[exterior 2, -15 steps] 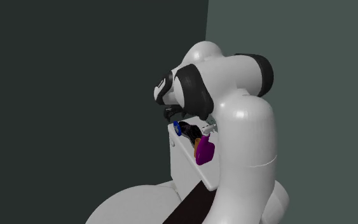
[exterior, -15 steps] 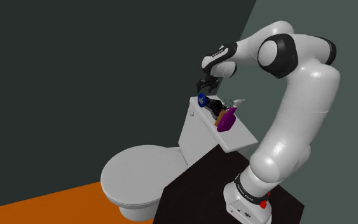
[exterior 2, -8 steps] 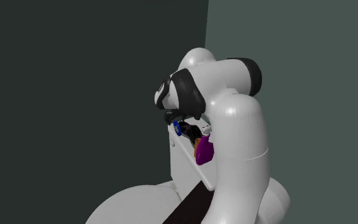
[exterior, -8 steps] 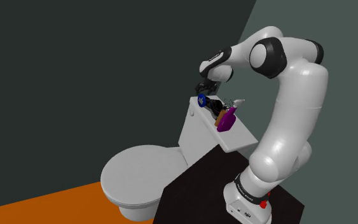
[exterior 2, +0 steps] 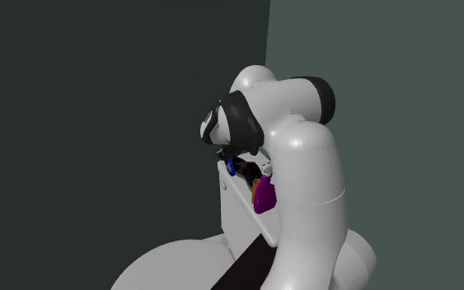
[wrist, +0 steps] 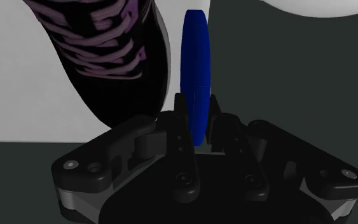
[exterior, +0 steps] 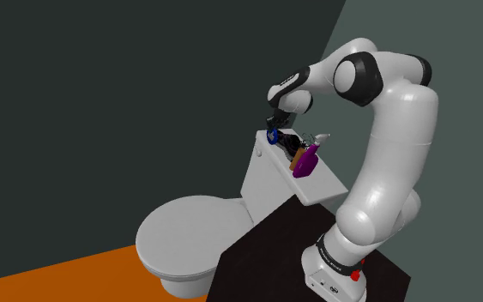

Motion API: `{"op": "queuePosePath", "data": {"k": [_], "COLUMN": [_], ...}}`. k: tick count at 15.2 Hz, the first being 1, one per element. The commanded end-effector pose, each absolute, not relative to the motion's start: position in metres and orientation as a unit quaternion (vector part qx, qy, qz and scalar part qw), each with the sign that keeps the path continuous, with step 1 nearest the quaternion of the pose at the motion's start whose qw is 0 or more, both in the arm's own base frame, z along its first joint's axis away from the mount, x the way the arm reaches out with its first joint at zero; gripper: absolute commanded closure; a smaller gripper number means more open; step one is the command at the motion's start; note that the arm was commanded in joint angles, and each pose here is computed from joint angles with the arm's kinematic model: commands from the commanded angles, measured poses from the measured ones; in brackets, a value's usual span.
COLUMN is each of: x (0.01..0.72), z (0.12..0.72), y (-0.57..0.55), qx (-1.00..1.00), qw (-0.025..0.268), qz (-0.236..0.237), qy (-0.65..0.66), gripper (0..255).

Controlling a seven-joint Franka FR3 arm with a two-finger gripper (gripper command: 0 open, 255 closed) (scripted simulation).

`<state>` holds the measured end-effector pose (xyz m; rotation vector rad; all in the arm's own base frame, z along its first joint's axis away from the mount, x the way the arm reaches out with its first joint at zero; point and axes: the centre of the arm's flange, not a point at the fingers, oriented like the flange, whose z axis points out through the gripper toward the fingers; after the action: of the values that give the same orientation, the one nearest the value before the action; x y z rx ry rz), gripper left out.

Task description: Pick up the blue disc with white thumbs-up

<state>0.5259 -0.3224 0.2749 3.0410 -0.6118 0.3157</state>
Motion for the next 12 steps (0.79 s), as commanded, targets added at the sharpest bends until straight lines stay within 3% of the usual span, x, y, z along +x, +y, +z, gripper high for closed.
{"op": "queuePosePath", "data": {"k": [1,12], "x": [0.526,0.525], "z": [0.275,0.312], "y": [-0.322,-0.322], "qx": [0.975,0.975], "qw": [0.012,0.012], "qz": [0.101,0.101], "qy": [-0.196,-0.196], "gripper": [255,255]}}
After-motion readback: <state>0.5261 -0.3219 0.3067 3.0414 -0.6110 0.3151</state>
